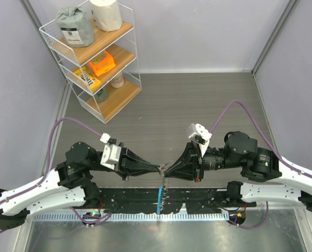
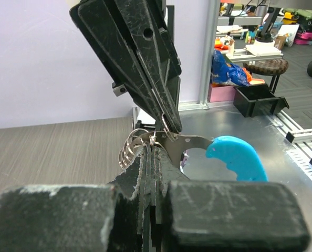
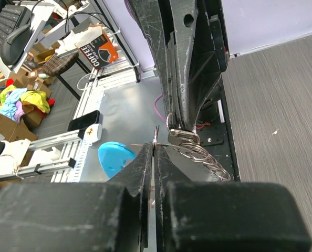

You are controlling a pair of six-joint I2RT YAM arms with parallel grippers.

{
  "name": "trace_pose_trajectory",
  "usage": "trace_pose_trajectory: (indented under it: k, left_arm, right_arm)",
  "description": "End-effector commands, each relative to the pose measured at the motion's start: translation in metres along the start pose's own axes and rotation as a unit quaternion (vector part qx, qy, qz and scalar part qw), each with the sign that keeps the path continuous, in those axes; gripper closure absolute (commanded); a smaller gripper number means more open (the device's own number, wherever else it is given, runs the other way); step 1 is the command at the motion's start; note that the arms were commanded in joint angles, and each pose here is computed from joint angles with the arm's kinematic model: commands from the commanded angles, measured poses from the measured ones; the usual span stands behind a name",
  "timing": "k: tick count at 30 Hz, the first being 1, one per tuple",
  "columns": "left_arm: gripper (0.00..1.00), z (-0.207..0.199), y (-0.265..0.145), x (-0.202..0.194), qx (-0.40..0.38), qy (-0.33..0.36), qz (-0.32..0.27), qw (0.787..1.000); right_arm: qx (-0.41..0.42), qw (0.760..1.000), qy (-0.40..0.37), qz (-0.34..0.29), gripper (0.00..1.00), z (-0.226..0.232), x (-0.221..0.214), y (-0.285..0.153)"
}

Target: Put the keys on the keyring

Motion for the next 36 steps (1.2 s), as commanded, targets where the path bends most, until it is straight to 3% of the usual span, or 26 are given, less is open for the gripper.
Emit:
trace_pose_trajectory:
  k: [1, 24, 36]
  left_arm:
    - [1.0, -0.006, -0.002, 0.013, -0.023, 0.039, -0.039, 0.998]
    - [1.0, -0.01, -0.006, 0.016, -0.034, 0.051, -0.055, 0.997]
    - [1.0, -0.012, -0.005, 0.017, -0.045, 0.048, -0.057, 0.996]
  right_arm:
    - [0.02, 0.998, -0.017, -0.062, 0.94, 0.009, 0.031, -0.003]
    - [0.086, 0.995, -0.002, -0.049, 0.94, 0.013, 0.024, 0.011]
    - [0.057, 0.995, -0.001, -0.08, 0.94, 0.01, 0.026, 0.009]
Point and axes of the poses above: each gripper's point midway between its finger pads, its own y axis out along the fingers, its own z axis along the line the jaws close on, x = y × z, the point moved 9 cm from there along -y, back along the fingers, and after that the axes turned 9 degrees about -y, right-handed, at the moved point
